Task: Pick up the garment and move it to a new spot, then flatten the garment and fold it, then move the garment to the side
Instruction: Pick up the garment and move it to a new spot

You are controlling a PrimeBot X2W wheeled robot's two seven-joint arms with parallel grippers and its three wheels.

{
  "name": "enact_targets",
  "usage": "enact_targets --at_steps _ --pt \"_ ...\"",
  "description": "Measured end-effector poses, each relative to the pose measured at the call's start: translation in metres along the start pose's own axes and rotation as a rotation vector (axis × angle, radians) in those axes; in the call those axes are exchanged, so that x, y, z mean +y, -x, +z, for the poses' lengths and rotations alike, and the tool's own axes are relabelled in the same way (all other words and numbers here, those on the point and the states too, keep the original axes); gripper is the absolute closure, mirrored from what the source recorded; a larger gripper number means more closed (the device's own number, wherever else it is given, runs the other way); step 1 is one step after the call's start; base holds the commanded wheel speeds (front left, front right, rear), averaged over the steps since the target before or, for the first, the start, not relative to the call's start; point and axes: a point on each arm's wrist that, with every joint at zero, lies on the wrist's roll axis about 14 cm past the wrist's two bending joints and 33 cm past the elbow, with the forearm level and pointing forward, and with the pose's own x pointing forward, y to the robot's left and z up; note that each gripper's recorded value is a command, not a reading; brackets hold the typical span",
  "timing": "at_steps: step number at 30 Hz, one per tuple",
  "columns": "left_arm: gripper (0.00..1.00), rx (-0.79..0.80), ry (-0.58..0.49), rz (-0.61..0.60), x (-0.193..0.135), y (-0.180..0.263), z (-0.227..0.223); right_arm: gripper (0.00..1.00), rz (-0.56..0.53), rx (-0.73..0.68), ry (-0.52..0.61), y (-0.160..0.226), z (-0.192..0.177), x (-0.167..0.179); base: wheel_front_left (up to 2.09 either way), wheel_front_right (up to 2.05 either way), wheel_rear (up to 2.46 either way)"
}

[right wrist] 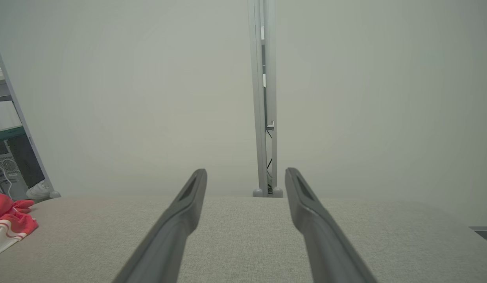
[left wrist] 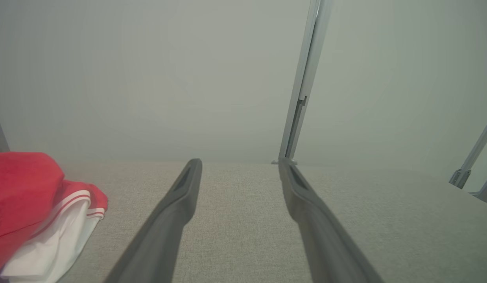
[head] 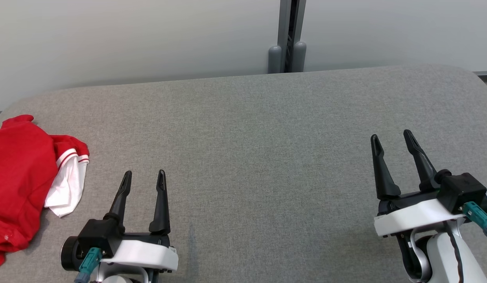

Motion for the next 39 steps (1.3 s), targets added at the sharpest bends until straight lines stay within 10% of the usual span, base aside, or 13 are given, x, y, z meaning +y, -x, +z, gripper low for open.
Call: enact_targets --at_steps 39 --pt "0.0 0.054 0.044 -0.02 -0.001 0.006 -0.019 0.0 -0.003 0.062 -0.075 0.006 -0.026 0.003 0.0 0.0 0.0"
